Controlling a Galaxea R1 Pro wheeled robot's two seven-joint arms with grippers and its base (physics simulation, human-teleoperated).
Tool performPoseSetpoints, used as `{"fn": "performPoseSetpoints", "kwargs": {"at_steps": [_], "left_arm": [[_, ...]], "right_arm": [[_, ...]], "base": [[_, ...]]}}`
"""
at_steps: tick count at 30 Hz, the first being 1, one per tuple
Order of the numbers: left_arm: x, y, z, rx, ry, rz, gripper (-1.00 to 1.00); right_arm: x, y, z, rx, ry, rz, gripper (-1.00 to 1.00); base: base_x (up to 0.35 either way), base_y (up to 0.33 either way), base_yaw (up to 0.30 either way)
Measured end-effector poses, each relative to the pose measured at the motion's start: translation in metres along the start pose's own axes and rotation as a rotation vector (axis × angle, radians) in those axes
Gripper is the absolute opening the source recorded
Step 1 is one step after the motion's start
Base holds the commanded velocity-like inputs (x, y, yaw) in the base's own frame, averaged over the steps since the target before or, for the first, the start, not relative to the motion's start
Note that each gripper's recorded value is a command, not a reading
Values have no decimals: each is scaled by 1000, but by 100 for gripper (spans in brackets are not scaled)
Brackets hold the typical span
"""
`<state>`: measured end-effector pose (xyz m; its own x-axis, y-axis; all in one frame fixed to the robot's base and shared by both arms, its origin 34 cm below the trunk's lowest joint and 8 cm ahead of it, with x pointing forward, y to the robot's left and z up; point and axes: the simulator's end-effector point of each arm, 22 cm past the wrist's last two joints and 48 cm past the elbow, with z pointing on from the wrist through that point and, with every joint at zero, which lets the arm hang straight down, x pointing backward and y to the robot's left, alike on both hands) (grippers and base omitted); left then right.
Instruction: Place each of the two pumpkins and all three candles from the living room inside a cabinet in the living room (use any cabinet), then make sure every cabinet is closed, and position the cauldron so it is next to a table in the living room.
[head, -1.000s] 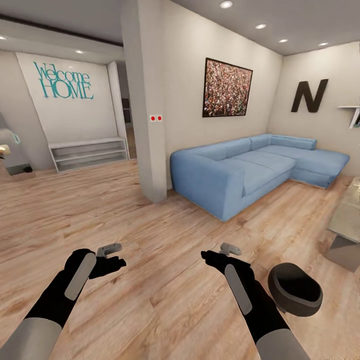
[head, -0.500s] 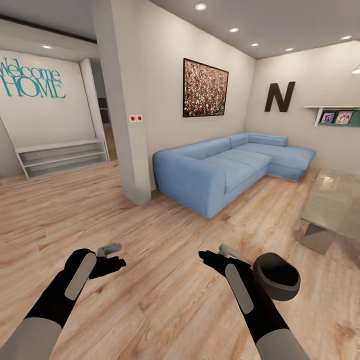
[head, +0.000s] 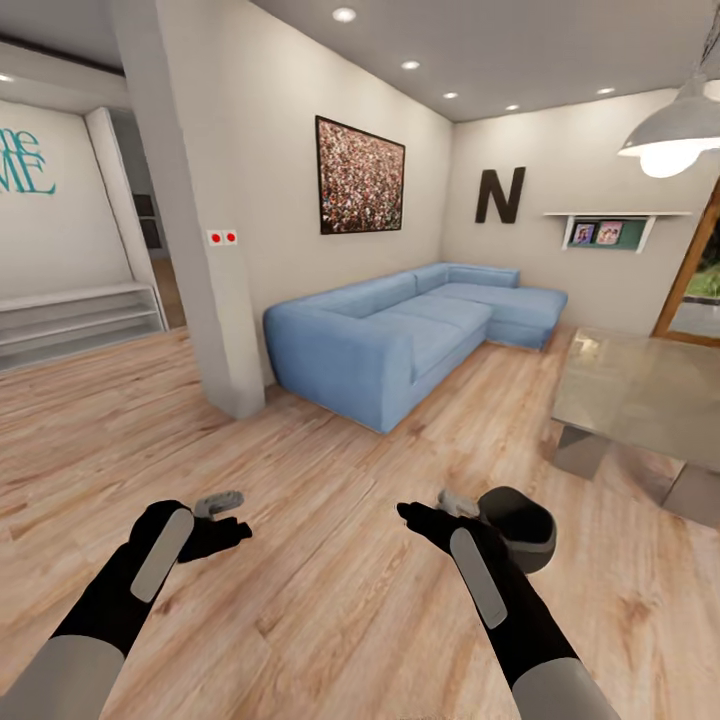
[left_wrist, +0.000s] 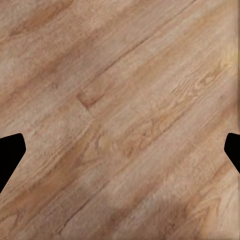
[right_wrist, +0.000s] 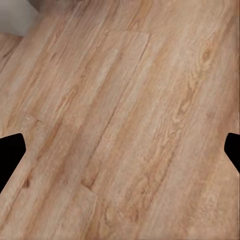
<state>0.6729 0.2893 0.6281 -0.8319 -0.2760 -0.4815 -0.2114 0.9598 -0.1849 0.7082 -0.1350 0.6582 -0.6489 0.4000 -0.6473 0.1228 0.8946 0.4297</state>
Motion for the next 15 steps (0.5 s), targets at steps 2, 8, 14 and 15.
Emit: {"fn": "performPoseSetpoints", "kwargs": {"at_steps": [2, 8, 14, 15], "left_arm": [[4, 2, 3, -5, 11, -3, 100], [27, 13, 18, -37, 74, -3, 100], [29, 15, 19, -40, 82, -3, 100], [30, 15, 19, -41, 82, -3, 100]], "right_arm": [[6, -5, 3, 10, 13, 1, 100], [14, -47, 8, 77, 43, 38, 100], [14, -56, 9, 90, 45, 53, 100], [15, -57, 9, 90, 46, 54, 100]], "base": [[0, 1, -293], [0, 0, -290], [0, 0, -287], [0, 14, -280]]}}
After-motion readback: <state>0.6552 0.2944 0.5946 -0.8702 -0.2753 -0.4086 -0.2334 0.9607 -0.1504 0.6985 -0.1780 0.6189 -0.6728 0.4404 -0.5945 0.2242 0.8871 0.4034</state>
